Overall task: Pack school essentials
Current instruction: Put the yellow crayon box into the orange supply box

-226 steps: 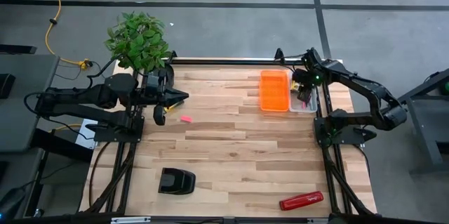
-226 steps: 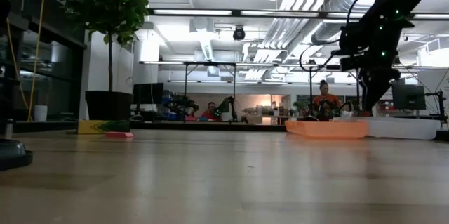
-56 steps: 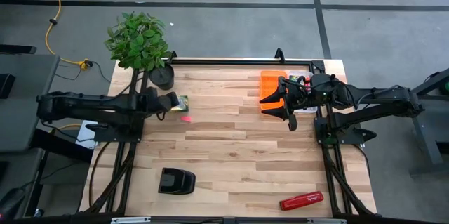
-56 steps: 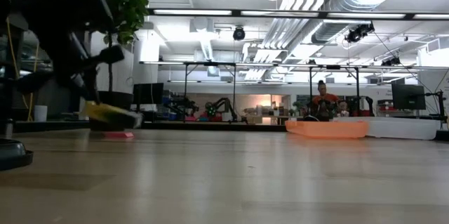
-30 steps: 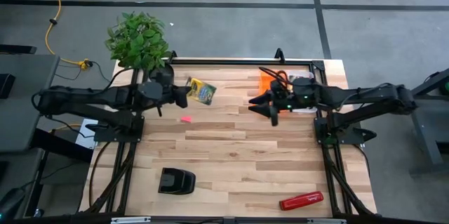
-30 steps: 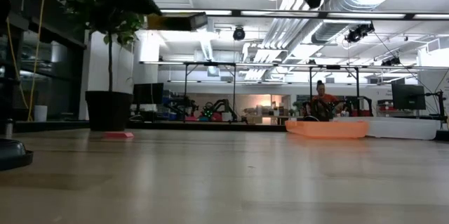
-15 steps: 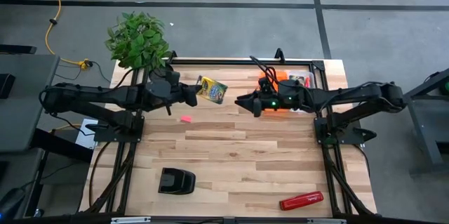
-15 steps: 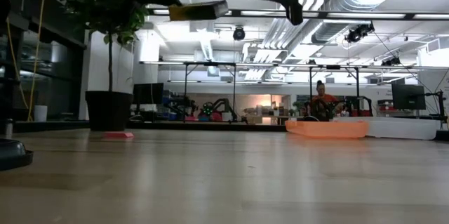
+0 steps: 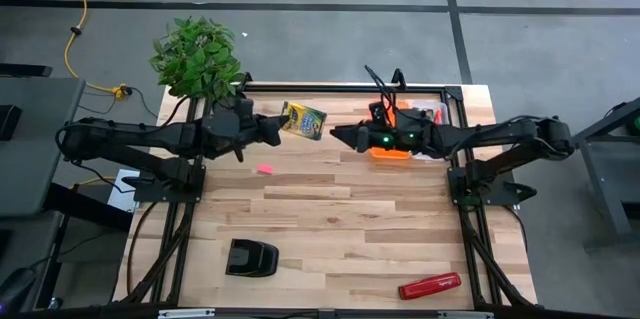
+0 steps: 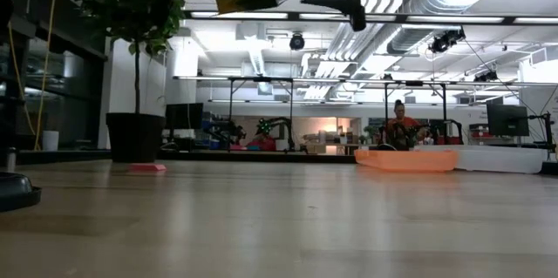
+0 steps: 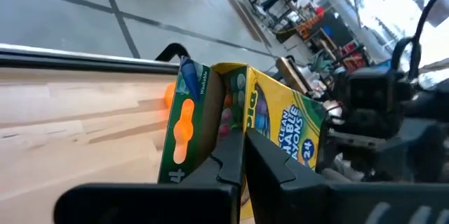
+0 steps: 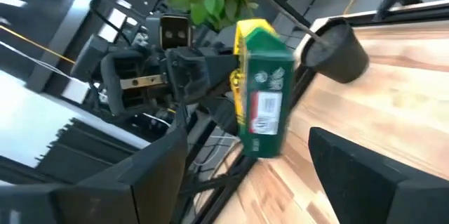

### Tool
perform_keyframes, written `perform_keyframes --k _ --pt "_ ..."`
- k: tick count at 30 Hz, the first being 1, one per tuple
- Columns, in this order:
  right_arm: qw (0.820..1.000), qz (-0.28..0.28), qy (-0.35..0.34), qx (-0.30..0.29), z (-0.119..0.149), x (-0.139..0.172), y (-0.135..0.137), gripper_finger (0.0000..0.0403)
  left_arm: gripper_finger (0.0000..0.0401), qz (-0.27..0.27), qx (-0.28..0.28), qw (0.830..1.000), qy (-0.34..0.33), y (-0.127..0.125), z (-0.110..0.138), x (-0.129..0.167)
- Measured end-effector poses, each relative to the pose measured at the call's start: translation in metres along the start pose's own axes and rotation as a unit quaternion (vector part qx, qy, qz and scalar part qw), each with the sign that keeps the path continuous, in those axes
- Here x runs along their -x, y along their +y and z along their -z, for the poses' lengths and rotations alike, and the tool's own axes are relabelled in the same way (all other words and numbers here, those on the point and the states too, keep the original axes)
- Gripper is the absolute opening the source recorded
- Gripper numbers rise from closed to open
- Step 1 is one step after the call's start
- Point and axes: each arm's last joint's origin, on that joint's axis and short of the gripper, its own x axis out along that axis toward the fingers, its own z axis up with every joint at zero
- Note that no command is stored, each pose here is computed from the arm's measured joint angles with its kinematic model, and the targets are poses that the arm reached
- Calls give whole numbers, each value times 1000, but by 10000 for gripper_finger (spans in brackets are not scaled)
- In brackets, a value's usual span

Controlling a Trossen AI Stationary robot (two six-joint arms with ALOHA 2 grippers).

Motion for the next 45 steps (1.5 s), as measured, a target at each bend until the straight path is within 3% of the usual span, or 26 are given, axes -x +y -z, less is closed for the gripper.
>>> perform_keyframes --k 7,13,22,36,45 --pt "1000 31 -5 4 3 -26 -7 291 0 4 4 1000 -4 -2 2 -4" --pt "1000 22 -6 5 1 -40 0 291 0 13 8 1000 -3 -4 6 -11" --pt "1000 20 -3 13 -1 -44 2 284 0 13 7 1000 -3 -4 8 -13" --pt "999 42 -21 3 -4 -44 -2 123 0 13 8 1000 -5 -4 7 -14" --pt "999 42 -21 15 -4 -44 -2 80 2 14 -3 1000 -3 -3 5 -14"
